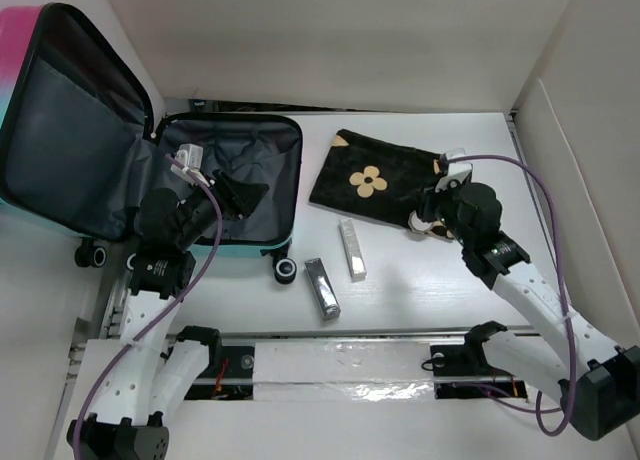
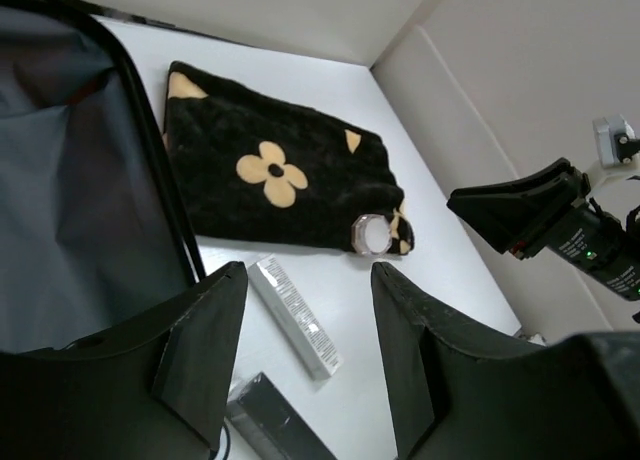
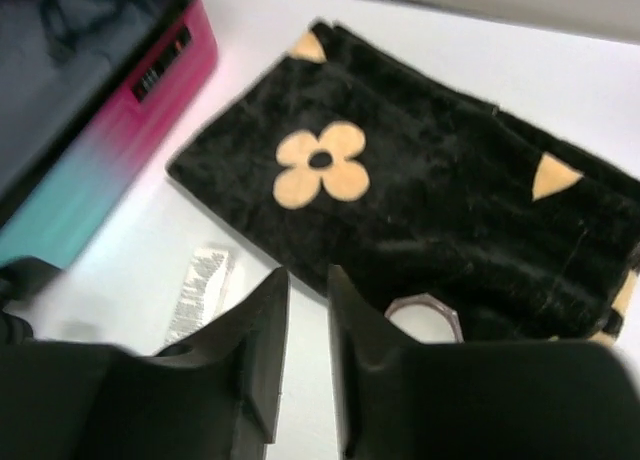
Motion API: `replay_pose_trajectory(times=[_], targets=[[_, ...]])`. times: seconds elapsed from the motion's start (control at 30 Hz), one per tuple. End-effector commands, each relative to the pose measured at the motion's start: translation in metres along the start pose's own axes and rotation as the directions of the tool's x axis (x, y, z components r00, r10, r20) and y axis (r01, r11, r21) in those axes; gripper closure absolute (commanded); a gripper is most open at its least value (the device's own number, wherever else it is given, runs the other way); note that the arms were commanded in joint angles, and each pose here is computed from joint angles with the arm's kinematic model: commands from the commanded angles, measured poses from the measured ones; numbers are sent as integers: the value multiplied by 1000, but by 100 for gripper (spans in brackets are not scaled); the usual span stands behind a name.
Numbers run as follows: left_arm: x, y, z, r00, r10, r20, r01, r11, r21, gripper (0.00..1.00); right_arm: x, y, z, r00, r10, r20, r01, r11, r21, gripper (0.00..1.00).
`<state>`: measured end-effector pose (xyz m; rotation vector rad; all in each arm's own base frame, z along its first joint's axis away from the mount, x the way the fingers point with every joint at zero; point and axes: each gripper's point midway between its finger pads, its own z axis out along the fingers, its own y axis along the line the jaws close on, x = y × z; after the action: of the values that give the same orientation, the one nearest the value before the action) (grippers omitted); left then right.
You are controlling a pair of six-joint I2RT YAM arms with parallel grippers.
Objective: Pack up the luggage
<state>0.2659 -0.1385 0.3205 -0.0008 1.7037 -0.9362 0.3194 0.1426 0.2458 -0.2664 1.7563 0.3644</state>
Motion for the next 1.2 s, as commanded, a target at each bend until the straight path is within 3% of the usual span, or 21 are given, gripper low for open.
replay_pose_trajectory(times=[0.0, 0.03, 0.07, 0.17, 0.2, 0.23, 0.27, 0.37, 0.5, 0.53, 0.57, 0.67, 1.17], targets=[[-2, 4, -5, 998, 64, 13, -64, 998, -24, 50, 23, -8, 8, 995, -9, -95, 12, 999, 35, 64], [-3, 8, -5, 997, 74, 21, -74, 996, -41, 51, 34, -12, 11, 991, 11, -136, -2, 998, 64, 57], [-3, 9, -7, 995, 93, 26, -91, 995, -47, 51, 46, -25, 9, 986, 26, -167, -3, 990, 138, 41], [5, 13, -7, 996, 89, 16, -88, 995, -46, 57, 64, -51, 1, 979, 72, -191, -12, 955, 297, 19], [4, 13, -6, 995, 97, 11, -97, 994, -46, 61, 67, -60, -3, 978, 81, -191, -12, 941, 338, 8], [0, 10, -6, 994, 108, 17, -107, 993, -43, 67, 74, -65, -6, 976, 89, -196, -12, 932, 364, 3], [-3, 9, -7, 993, 117, 22, -116, 992, -42, 80, 72, -74, -9, 981, 91, -173, -14, 917, 398, 0], [-4, 8, -9, 992, 124, 30, -123, 992, -41, 100, 74, -85, -8, 979, 110, -172, -29, 908, 417, 0], [-2, 13, -12, 992, 124, 21, -122, 989, -80, 100, 90, -89, 12, 963, 127, -236, -20, 911, 411, 0], [0, 13, -12, 992, 123, 18, -122, 990, -77, 95, 92, -88, 17, 960, 131, -249, -18, 913, 408, 0], [0, 12, -12, 992, 123, 19, -121, 990, -73, 81, 88, -85, 23, 957, 130, -258, -19, 920, 391, 0], [-3, 13, -14, 991, 128, 28, -125, 988, -85, 64, 100, -82, 38, 942, 120, -314, 1, 934, 358, 0], [0, 7, -16, 990, 139, 23, -138, 989, -58, 60, 144, -90, 66, 894, 165, -416, 15, 918, 397, 0]])
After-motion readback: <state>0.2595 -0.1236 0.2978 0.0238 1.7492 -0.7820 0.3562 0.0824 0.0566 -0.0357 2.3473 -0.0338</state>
